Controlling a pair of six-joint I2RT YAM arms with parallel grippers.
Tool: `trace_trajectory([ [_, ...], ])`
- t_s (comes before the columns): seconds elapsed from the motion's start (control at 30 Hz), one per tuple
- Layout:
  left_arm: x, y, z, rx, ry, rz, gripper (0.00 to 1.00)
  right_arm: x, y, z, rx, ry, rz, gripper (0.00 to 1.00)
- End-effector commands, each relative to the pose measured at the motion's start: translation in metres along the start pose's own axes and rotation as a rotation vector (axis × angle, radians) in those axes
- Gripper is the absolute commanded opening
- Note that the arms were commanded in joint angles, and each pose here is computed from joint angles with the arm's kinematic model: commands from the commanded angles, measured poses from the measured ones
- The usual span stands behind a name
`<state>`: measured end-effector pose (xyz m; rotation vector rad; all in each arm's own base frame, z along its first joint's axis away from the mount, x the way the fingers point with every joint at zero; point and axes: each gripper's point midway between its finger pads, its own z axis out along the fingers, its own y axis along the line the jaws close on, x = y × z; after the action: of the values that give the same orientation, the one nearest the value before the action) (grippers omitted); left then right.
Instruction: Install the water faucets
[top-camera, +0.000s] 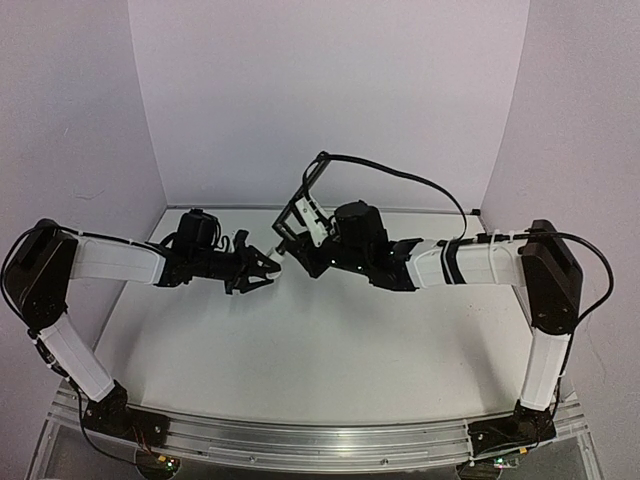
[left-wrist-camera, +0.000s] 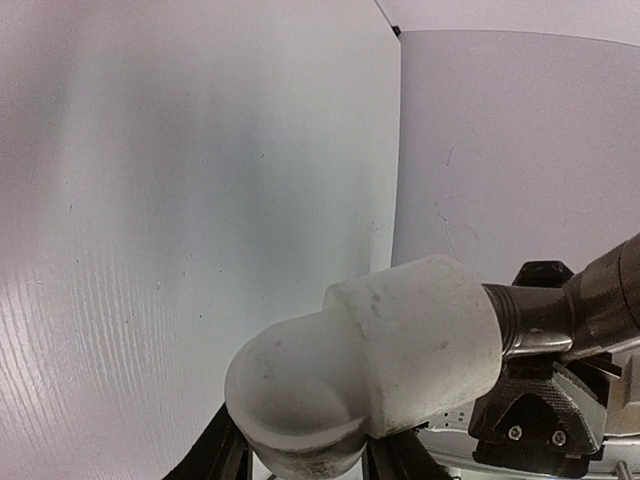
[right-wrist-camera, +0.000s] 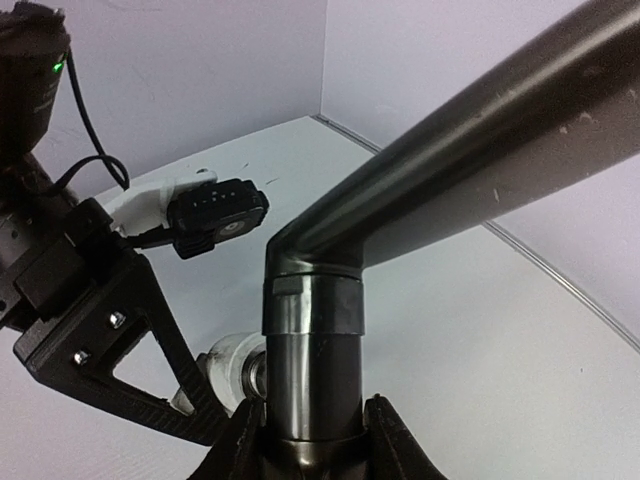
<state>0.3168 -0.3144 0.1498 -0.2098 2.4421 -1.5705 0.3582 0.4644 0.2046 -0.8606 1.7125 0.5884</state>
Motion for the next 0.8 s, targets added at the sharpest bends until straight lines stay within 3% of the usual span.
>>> trace_trajectory([
  [0.0, 0.005, -0.122, -0.028, 0.345, -0.027, 0.321, 0.0, -0.038, 0.051, 0.005, -0.164, -0.133, 0.126, 0.0],
  [0.4, 0.014, -0.114, -0.039, 0.291, -0.061, 0.506, 0.0, -0.043, 0.063, -0.003, -0.303, -0.082, 0.248, 0.0],
  [0.77, 0.013, -0.11, -0.044, 0.286, -0.125, 0.55, 0.0, -0.044, 0.046, 0.001, -0.31, -0.059, 0.447, 0.0],
])
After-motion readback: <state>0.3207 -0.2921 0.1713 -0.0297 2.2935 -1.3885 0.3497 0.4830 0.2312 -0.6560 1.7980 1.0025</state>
